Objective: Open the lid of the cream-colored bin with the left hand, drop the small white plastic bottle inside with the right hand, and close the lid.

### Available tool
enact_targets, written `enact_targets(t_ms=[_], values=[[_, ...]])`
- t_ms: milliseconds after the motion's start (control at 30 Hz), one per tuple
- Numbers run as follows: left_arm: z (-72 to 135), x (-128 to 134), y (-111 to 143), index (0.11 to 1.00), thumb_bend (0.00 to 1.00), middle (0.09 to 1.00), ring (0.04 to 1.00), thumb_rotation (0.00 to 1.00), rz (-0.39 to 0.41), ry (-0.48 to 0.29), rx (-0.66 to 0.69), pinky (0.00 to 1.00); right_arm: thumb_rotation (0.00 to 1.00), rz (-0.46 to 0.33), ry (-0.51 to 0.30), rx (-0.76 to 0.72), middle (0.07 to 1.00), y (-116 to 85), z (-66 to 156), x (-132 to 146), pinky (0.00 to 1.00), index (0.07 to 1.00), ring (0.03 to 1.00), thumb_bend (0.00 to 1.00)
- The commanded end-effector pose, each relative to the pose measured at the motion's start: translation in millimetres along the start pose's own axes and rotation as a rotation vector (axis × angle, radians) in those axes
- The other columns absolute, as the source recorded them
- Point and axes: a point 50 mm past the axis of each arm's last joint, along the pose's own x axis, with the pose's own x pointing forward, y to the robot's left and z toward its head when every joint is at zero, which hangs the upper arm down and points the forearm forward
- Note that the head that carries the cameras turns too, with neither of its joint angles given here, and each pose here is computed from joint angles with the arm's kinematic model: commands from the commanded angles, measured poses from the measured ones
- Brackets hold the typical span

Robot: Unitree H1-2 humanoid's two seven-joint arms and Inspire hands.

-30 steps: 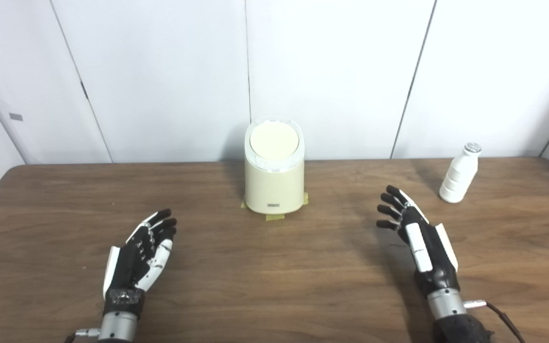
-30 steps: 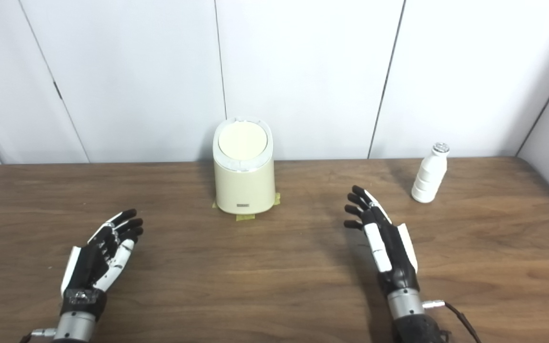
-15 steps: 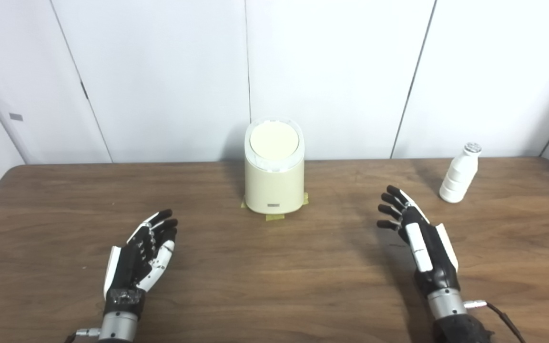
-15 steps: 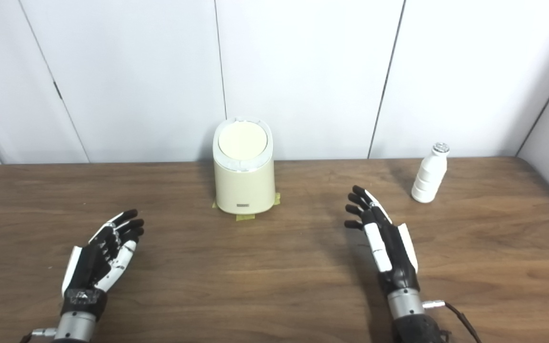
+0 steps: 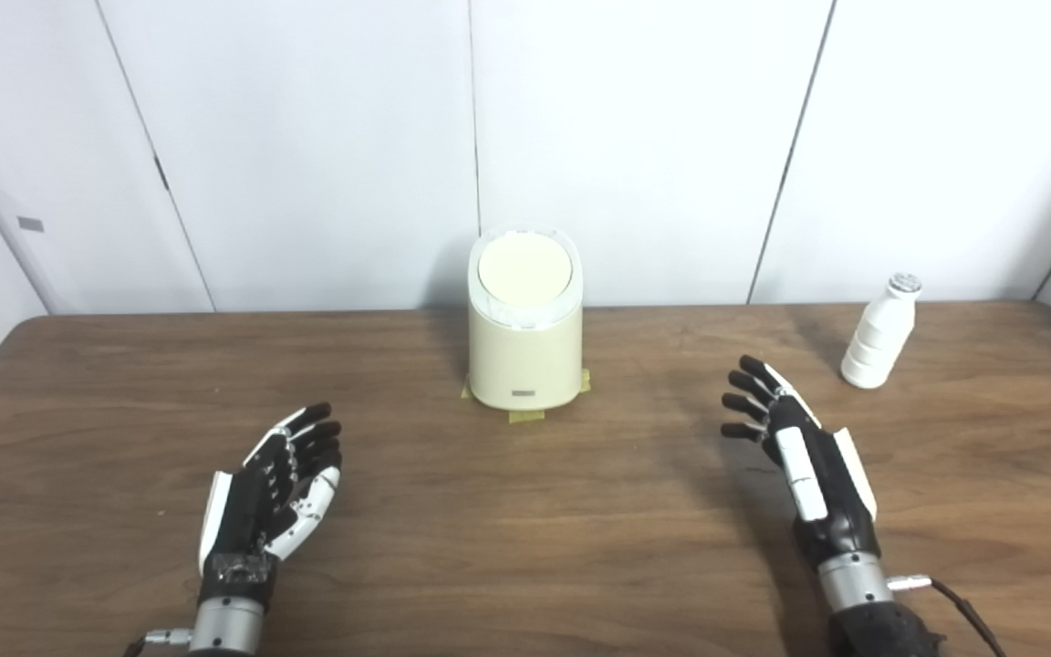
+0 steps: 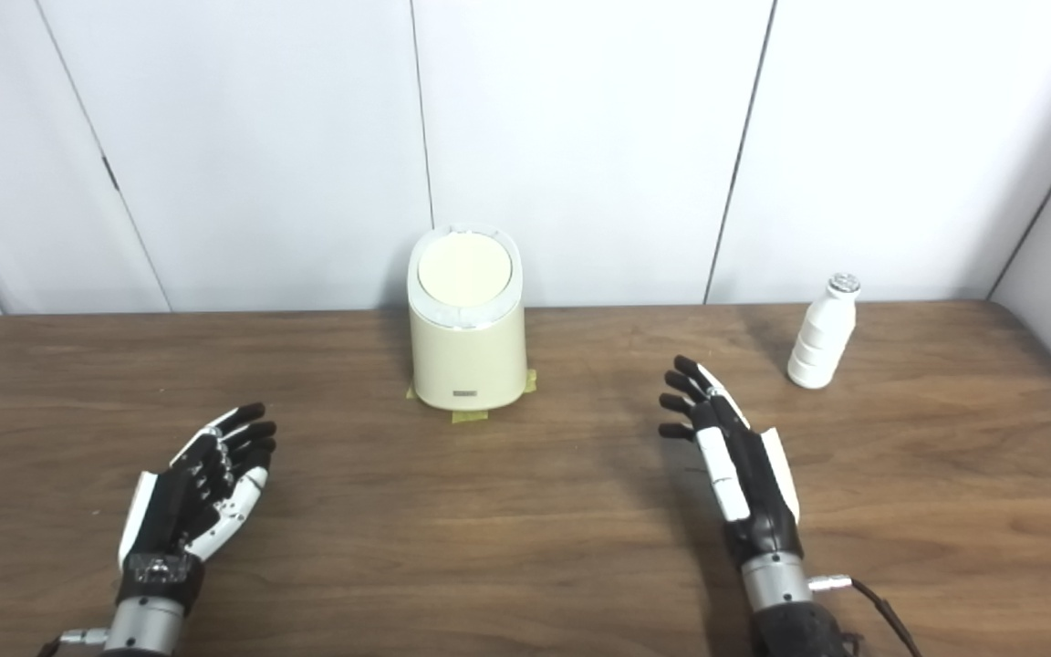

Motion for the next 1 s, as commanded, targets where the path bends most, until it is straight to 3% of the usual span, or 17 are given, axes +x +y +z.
enact_targets(t_ms=[0,100,233,333,567,800,967], values=[[-20.3,-20.8,1.7,0.825,0.42,0.773,0.774,0.11,0.014,0.089,0.018,0.76,0.98,0.003,0.191,0.024,0.854,11.0,-46.9,-50.3,0.68,0.869,0.804,0.46],[-17.9,-22.0,0.7,0.825,0.5,0.775,0.764,0.05,0.029,0.097,-0.01,0.75,0.98,0.001,0.19,0.02,0.846,10.7,-48.4,-52.4,0.68,0.869,0.8,0.47],[0.8,-15.2,2.7,0.829,0.61,0.784,0.768,0.02,0.018,0.05,0.062,0.76,0.98,-0.007,0.205,0.013,0.852,9.5,-49.4,-56.0,0.69,0.875,0.802,0.48],[19.4,-5.0,5.3,0.833,0.71,0.787,0.762,0.07,0.026,0.021,0.098,0.81,0.99,-0.007,0.208,-0.003,0.854,8.3,-50.6,-57.2,0.7,0.88,0.807,0.48],[77.2,37.0,14.2,0.853,0.69,0.81,0.777,0.28,0.006,-0.072,0.094,0.77,0.98,-0.011,0.207,-0.013,0.86,7.5,-53.5,-58.6,0.7,0.933,0.812,0.49],[126.9,75.3,11.9,0.855,0.74,0.816,0.782,0.25,-0.018,-0.115,0.093,0.75,0.97,-0.011,0.211,-0.02,0.861,7.0,-55.0,-61.1,0.71,0.964,0.815,0.49],[152.4,100.9,1.8,0.873,0.68,0.849,0.811,0.18,-0.096,-0.147,0.129,0.73,0.97,-0.007,0.211,-0.023,0.86,6.5,-55.3,-62.4,0.71,0.967,0.817,0.49]])
